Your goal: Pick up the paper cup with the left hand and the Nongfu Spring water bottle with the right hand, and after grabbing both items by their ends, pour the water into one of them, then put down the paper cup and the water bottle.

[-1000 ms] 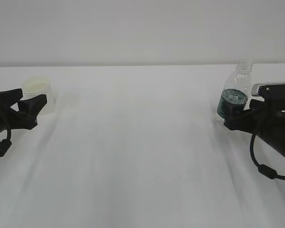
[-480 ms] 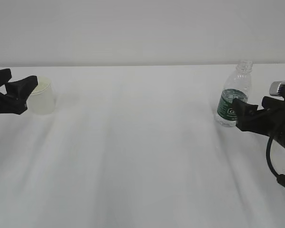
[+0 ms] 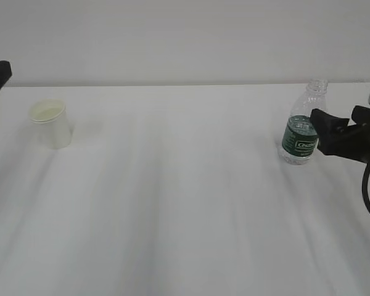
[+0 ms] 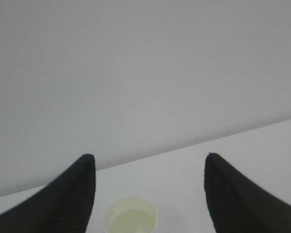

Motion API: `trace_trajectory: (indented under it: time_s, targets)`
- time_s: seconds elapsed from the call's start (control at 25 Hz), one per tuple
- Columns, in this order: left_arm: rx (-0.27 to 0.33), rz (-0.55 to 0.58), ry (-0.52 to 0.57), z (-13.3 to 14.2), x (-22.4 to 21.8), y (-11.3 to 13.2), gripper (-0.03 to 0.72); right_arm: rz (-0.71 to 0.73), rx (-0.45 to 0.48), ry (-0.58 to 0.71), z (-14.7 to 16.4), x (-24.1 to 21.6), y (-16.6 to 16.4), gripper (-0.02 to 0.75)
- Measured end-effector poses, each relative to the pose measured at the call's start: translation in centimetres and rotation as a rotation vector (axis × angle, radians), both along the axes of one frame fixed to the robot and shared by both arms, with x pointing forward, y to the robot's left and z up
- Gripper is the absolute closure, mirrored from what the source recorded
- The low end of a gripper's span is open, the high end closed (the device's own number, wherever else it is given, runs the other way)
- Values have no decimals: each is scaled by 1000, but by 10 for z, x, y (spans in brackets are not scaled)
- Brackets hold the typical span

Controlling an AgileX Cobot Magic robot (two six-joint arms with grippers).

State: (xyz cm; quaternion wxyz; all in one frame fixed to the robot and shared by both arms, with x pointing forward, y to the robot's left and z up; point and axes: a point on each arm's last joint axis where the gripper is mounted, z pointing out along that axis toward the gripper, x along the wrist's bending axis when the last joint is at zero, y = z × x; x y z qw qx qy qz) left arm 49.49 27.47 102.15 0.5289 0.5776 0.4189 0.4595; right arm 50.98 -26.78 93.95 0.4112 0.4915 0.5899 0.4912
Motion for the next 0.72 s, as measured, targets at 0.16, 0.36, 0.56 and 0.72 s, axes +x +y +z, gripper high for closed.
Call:
trace_trajectory:
  time_s: [0.16,0.36,0.56,0.72]
  targets:
    - [-23,45,-29,21,-15,5,185,1,-5,-12,13,-4,0,131]
    - [-62,91,-57,43,-36,10,185,-3,-12,-27,29,-11,-1,134]
    - [-86,115,-90,62,-60,13,185,-7,-18,-63,52,-21,-3,141]
    - [-96,131,-107,74,-80,15,185,-11,-24,-82,68,-32,-4,141]
